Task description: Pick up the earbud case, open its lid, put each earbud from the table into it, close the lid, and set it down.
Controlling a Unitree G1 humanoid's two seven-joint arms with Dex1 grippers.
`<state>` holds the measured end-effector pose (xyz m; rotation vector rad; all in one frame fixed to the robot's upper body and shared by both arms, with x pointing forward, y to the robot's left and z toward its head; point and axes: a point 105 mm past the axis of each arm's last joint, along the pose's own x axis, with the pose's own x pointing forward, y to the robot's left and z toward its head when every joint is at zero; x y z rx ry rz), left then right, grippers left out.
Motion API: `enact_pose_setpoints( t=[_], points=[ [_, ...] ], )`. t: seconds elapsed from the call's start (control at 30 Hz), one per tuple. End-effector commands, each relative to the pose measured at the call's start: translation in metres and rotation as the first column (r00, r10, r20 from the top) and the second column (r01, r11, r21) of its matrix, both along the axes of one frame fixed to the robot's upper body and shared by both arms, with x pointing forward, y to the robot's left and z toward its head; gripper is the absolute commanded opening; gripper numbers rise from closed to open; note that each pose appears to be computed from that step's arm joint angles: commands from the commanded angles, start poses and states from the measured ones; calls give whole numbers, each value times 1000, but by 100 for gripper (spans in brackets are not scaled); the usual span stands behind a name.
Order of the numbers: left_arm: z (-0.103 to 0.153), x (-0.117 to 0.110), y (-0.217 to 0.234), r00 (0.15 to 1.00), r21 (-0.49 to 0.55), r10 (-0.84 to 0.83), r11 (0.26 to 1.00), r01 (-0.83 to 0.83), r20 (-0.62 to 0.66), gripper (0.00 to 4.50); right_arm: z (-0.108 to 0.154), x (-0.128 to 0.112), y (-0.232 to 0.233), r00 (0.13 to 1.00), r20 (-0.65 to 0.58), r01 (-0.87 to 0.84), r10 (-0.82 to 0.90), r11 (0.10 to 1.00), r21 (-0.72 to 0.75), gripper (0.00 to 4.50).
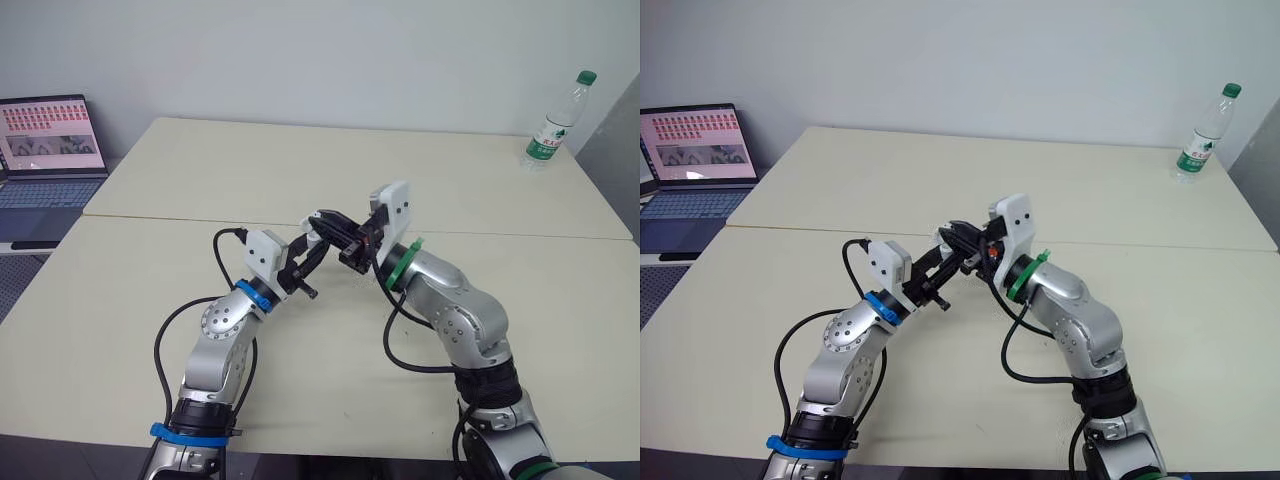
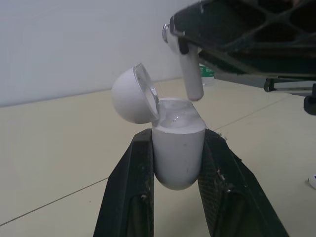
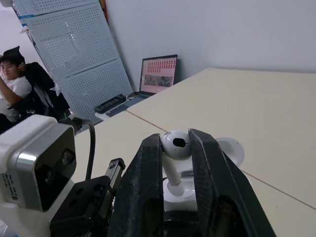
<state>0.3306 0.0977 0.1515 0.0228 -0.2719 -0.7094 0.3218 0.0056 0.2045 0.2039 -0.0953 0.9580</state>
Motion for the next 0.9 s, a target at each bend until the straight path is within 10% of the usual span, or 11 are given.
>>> enact_pose_setpoints(
  t=[0.03,0.77,0.9],
  points=[
    [19,-5,-4,998,-27,-13,1000,15,69,81,12,-3,4,998,62,-14,13,1000,13,42],
    [22,-12,-3,996,-42,-26,999,29,80,81,-15,-4,-6,999,50,15,-12,998,-62,42],
    [21,-13,-4,996,-42,-31,999,35,78,81,-17,-5,-9,999,50,21,-18,997,-71,181]
  ],
)
